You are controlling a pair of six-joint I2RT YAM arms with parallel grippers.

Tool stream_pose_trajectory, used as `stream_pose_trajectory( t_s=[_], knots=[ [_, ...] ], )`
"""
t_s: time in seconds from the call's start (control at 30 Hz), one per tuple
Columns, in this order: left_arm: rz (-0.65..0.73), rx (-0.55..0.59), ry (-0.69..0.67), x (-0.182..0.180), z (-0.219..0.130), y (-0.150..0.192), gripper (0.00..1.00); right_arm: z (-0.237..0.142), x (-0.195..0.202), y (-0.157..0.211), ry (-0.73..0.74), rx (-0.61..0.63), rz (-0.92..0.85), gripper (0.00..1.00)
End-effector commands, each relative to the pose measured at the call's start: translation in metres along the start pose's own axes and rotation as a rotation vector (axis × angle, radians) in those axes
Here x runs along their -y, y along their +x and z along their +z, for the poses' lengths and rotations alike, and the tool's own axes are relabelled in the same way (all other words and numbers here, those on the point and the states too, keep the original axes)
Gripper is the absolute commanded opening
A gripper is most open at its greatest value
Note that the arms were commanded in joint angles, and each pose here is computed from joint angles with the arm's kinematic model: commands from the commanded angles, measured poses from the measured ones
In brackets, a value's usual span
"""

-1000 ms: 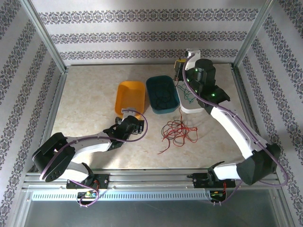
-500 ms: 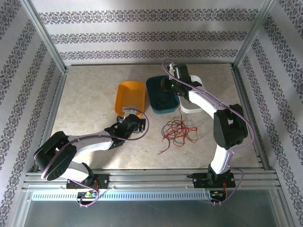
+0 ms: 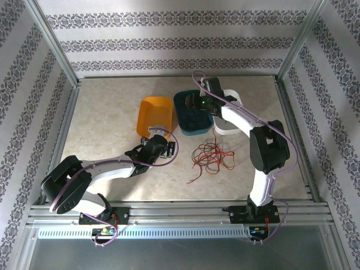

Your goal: Untangle the cables

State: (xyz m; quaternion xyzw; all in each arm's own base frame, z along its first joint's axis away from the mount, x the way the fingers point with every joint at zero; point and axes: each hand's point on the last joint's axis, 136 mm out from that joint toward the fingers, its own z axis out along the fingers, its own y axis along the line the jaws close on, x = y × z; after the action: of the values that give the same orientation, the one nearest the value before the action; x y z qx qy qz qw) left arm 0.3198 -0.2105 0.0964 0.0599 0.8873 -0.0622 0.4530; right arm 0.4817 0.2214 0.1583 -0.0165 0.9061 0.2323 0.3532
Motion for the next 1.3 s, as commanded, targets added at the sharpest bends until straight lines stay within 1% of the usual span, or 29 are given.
stream_pose_trajectory(
  t_s=[0.0, 0.1, 0.2, 0.4, 0.47, 0.53, 0.67, 0.83, 0.9, 0.97, 1.03, 1.07, 1.13, 1.27],
  knots=[
    [0.024, 0.013, 0.024, 0.005, -0.003, -0.013, 0.94, -0.057, -0.016, -0.034, 0.007, 0.141, -0.06, 0.59],
    [0.029, 0.013, 0.053, 0.011, -0.003, -0.015, 0.94, -0.091, -0.013, -0.029, 0.037, 0.174, -0.079, 0.61],
    [0.049, -0.001, 0.126, 0.026, -0.001, -0.014, 0.93, -0.117, -0.002, -0.005, 0.066, 0.154, -0.078, 0.62],
    [0.125, -0.063, 0.323, 0.073, 0.005, -0.007, 0.92, -0.147, 0.031, 0.084, 0.13, -0.006, -0.031, 0.63],
    [0.149, -0.086, 0.373, 0.088, 0.008, -0.005, 0.92, -0.154, 0.044, 0.114, 0.147, -0.064, 0.0, 0.66],
    [0.166, -0.103, 0.405, 0.1, 0.012, -0.006, 0.92, -0.159, 0.054, 0.138, 0.167, -0.11, 0.021, 0.72],
    [0.198, -0.153, 0.431, 0.116, 0.026, 0.002, 0.88, -0.164, 0.077, 0.166, 0.23, -0.149, 0.081, 0.74],
    [0.261, -0.23, 0.482, 0.137, 0.038, 0.019, 0.84, -0.158, 0.088, 0.181, 0.243, -0.183, 0.147, 0.73],
    [0.299, -0.262, 0.507, 0.144, 0.039, 0.029, 0.83, -0.157, 0.089, 0.182, 0.248, -0.189, 0.15, 0.73],
    [0.339, -0.287, 0.501, 0.148, 0.042, 0.037, 0.83, -0.157, 0.088, 0.18, 0.245, -0.181, 0.149, 0.73],
    [0.361, -0.29, 0.472, 0.147, 0.047, 0.042, 0.82, -0.157, 0.087, 0.177, 0.239, -0.171, 0.151, 0.73],
    [0.362, -0.287, 0.454, 0.146, 0.051, 0.043, 0.8, -0.158, 0.087, 0.175, 0.236, -0.167, 0.15, 0.73],
    [0.343, -0.273, 0.429, 0.145, 0.055, 0.039, 0.77, -0.158, 0.086, 0.174, 0.229, -0.163, 0.151, 0.73],
    [0.33, -0.273, 0.427, 0.146, 0.059, 0.041, 0.72, -0.159, 0.084, 0.175, 0.22, -0.165, 0.15, 0.72]
  ],
)
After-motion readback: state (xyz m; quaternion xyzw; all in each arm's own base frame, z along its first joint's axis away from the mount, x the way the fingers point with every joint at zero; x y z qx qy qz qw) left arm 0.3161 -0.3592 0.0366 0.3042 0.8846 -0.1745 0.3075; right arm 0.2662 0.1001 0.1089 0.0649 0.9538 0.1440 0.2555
